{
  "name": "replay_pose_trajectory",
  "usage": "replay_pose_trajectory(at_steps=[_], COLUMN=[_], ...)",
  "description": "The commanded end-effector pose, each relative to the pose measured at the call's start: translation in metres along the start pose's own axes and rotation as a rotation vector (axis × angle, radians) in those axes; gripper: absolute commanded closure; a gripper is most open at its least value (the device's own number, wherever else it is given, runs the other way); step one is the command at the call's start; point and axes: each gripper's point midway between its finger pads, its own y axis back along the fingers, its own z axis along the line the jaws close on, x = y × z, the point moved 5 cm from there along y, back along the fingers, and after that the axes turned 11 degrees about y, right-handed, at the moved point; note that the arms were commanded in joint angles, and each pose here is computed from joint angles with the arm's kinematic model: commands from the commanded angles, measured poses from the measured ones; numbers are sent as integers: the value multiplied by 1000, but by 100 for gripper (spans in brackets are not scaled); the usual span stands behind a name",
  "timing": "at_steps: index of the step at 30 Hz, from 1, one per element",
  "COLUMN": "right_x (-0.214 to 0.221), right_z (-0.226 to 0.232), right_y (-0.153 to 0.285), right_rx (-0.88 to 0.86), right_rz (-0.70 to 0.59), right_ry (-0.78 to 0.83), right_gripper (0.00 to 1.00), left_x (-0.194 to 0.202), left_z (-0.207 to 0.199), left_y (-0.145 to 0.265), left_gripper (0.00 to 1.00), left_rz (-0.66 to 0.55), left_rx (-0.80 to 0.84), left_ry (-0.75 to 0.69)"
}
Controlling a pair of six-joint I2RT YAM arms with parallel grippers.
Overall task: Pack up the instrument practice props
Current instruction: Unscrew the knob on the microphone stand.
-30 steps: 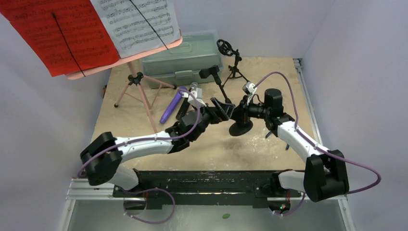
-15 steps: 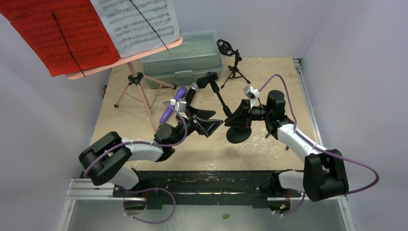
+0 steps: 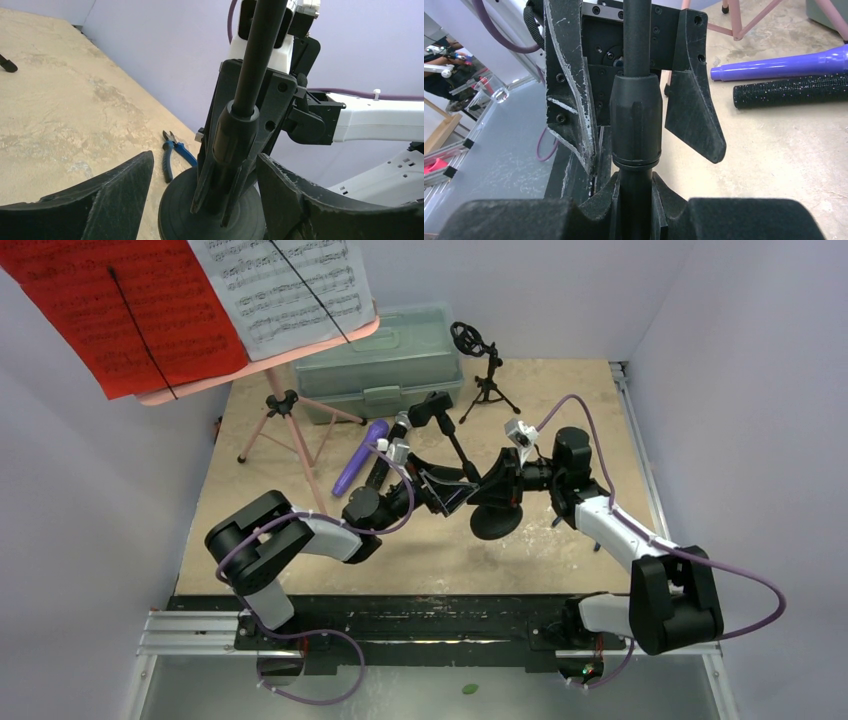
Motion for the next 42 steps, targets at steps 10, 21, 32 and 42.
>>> replay_pose_trajectory(at_steps=[10,21,32,42], right_x=[-7,-1,4,-7], right_z=[-2,-24,-60,-40], right_y=[-2,1,18,11], right_rx=[-28,163,502,305], right_rz=[4,61,145,73], right_ry=[56,76,93,94], right_gripper=[100,100,100,100], left_x=[-57,-59,-32,-39], left_z=[-71,-49,-22,-57], left_y=[-6,-8,-73,-50], left_gripper=[48,100,100,28], left_rz=[-253,-324,-213,-104], left_rx=[313,138,-851,-516], left_ry=[-64,48,167,-65])
